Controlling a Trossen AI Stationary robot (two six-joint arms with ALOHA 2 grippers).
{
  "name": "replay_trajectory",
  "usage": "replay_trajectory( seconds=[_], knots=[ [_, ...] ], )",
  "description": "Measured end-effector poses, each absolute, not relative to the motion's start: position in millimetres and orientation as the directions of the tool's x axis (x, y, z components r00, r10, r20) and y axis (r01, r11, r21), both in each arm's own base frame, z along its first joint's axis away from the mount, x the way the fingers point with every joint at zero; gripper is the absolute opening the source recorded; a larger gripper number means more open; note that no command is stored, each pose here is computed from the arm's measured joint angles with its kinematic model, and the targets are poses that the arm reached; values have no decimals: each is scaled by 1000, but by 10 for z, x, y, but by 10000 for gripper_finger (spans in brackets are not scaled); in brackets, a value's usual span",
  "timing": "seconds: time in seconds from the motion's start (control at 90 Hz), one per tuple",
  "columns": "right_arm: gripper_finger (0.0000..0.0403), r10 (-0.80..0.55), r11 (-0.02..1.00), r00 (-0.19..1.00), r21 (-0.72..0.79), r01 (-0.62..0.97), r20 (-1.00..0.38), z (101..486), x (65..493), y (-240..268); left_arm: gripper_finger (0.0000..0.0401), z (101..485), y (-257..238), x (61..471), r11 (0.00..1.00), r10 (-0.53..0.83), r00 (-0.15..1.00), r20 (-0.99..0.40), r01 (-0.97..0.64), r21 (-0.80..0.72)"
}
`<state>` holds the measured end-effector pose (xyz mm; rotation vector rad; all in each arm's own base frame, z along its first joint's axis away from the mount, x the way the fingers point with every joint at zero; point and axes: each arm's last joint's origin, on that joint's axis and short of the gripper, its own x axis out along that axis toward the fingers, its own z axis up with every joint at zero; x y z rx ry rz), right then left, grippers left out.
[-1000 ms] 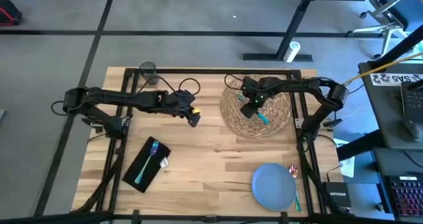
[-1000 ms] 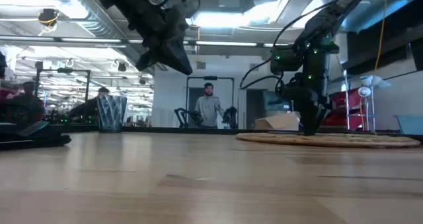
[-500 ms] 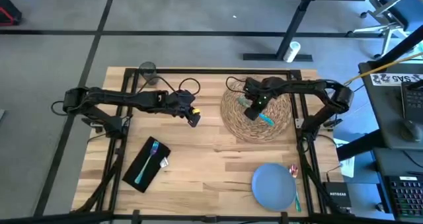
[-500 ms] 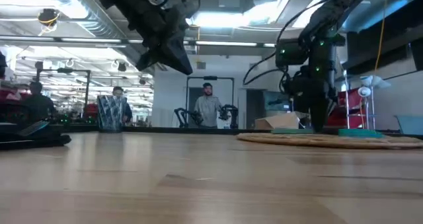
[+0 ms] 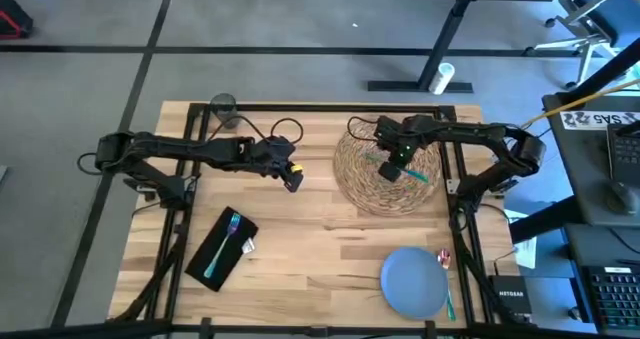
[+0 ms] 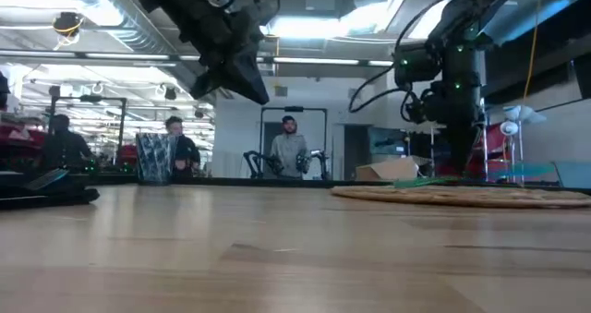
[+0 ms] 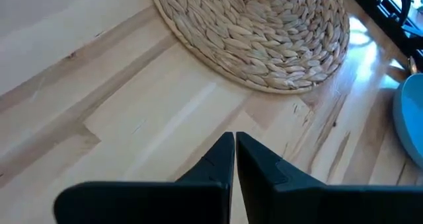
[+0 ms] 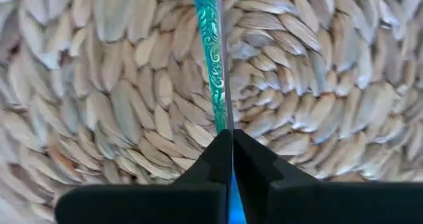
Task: Set table place
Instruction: Put the blue knife on the brown placemat, then move the brown placemat to the center of the table
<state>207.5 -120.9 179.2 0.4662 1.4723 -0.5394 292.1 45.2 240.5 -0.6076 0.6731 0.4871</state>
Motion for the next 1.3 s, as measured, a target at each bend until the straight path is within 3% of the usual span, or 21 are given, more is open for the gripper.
replay_trajectory(
  seconds=[0.222, 0.478, 0.744, 0.989, 1.3],
  knots=[
    [0, -125, 770, 43, -70, 635, -991, 1799, 2112, -1248, 0, 2405, 452, 2921, 720, 218, 684, -696, -594, -358],
    [0, -129, 747, 224, 54, 663, -966, 1824, 2259, -1305, 0, 2355, 489, 2889, 697, 282, 626, -727, -655, -294],
    [0, 17, 773, 414, 274, 571, -910, 1754, 2536, -1197, 0, 2317, 493, 2891, 691, 288, 606, -742, -668, -277],
    [0, 114, 801, 349, 294, 522, -930, 1404, 2803, -889, 0, 2323, 513, 2894, 697, 297, 609, -735, -665, -269],
    [0, 312, 804, 303, 420, 421, -901, 1340, 2890, -471, 0, 2265, 649, 2959, 728, 321, 618, -718, -646, -231]
  ],
)
